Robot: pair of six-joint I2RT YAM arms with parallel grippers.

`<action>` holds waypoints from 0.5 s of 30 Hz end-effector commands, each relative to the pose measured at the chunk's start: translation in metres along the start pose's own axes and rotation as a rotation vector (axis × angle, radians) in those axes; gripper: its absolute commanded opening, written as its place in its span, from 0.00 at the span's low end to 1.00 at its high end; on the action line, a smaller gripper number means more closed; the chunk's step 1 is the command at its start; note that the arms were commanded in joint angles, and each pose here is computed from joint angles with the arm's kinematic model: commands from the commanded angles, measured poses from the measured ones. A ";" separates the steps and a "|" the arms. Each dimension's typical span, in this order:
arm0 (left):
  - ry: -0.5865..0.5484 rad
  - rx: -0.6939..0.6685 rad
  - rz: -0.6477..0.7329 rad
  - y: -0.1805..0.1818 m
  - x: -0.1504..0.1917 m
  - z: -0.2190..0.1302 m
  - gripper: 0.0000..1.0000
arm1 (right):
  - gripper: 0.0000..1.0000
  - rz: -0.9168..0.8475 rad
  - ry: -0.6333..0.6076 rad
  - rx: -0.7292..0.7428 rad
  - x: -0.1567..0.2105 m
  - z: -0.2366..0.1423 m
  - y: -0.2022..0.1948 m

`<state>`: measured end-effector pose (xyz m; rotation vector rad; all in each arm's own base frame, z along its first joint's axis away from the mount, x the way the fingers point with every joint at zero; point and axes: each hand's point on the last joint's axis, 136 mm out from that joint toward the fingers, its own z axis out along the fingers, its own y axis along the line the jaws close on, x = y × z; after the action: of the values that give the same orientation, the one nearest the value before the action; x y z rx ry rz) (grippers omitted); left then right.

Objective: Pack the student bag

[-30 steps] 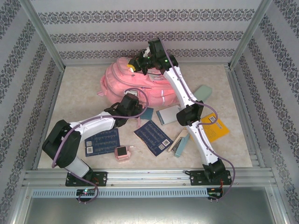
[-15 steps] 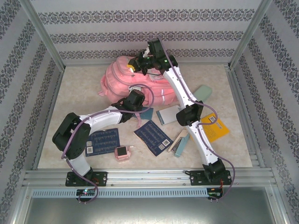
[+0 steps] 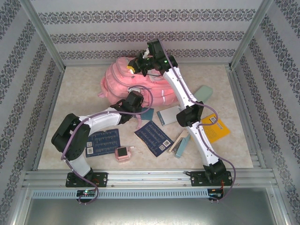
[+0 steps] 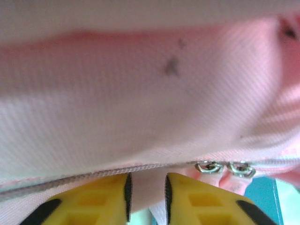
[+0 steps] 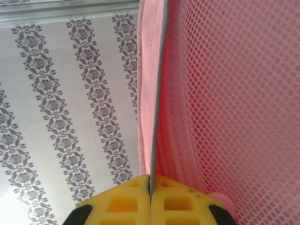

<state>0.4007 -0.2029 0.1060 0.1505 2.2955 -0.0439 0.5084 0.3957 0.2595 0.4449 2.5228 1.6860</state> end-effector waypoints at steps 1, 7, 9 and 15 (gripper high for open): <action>-0.064 0.036 -0.070 0.010 -0.011 -0.024 0.36 | 0.01 -0.180 -0.009 -0.093 0.028 -0.040 0.059; -0.033 -0.005 -0.134 0.040 0.005 -0.048 0.39 | 0.39 -0.225 -0.027 0.042 0.021 -0.015 0.014; -0.014 -0.007 -0.170 0.048 0.010 -0.053 0.39 | 0.47 -0.252 -0.052 0.100 0.016 -0.013 -0.001; 0.027 0.014 -0.224 0.060 0.024 -0.065 0.39 | 0.48 -0.436 -0.165 0.408 0.000 -0.046 -0.046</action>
<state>0.3596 -0.1417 0.1422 -0.0688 2.2654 -0.1513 0.4975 0.3736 0.2145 0.1895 2.6230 1.2531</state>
